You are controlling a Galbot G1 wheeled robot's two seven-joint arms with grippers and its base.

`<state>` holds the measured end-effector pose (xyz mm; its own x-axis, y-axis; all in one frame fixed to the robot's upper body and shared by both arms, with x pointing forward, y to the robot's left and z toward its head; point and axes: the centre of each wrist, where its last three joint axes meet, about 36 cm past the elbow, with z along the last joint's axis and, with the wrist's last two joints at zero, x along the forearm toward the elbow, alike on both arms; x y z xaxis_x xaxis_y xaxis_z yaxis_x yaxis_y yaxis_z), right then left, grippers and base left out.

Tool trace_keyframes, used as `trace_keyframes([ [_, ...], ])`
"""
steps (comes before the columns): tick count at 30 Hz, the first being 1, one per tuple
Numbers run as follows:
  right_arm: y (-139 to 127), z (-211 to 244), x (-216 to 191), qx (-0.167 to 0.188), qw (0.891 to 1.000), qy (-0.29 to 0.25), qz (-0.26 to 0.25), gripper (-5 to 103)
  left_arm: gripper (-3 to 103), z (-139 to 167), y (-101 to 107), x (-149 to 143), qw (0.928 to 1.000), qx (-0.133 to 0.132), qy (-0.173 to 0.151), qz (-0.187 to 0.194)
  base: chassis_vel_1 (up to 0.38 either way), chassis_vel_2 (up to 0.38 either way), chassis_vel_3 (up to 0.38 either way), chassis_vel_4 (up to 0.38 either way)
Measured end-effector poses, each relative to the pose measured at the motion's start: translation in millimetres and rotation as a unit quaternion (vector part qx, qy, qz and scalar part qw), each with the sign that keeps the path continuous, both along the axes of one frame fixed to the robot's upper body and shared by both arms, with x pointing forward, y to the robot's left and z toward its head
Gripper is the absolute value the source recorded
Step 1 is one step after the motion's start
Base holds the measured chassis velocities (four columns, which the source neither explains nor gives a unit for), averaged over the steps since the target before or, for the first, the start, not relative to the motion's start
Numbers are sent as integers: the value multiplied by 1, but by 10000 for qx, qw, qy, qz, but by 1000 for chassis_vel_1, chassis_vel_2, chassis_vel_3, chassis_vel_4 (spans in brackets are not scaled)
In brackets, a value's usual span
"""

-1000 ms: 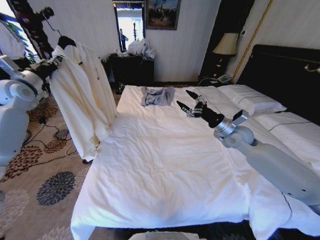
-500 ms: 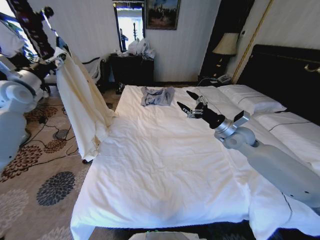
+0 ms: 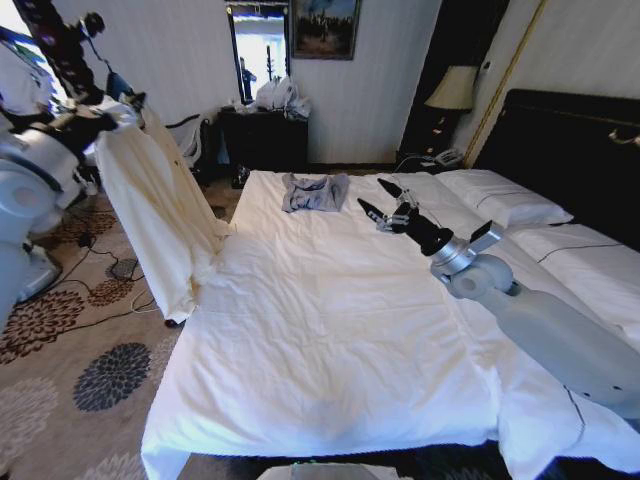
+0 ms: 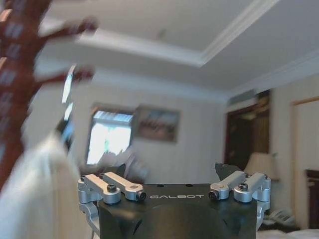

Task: Pick up the clothes from the bed and hang them on the clothes hanger.

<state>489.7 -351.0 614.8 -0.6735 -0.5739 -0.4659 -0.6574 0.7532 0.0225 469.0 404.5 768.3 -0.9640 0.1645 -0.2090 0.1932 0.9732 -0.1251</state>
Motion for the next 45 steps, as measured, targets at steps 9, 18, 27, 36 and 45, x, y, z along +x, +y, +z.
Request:
trace_keyframes([
  [9, -44, -45, -52, 937, 9783, 104, -1844, 100, 100, -113, -38, -62, 9941, 605, 420, 792, 0, 0, 0, 0],
  [18, -26, -134, -170, 141, 9609, 316, -2748, 100, 100, -231, -103, -150, 9929, 139, 593, 1017, 0, 0, 0, 0],
  [27, 31, -161, -217, -33, 9590, 393, -2807, 100, 100, -247, -144, -207, 9940, 257, 769, 732, 0, 0, 0, 0],
  [36, 31, -161, -215, -15, 9603, 378, -2765, 100, 100, -246, -144, -205, 9943, 255, 757, 704, 0, 0, 0, 0],
  [45, 31, -161, -214, -1, 9608, 377, -2747, 100, 100, -247, -144, -204, 9944, 246, 759, 690, 0, 0, 0, 0],
])
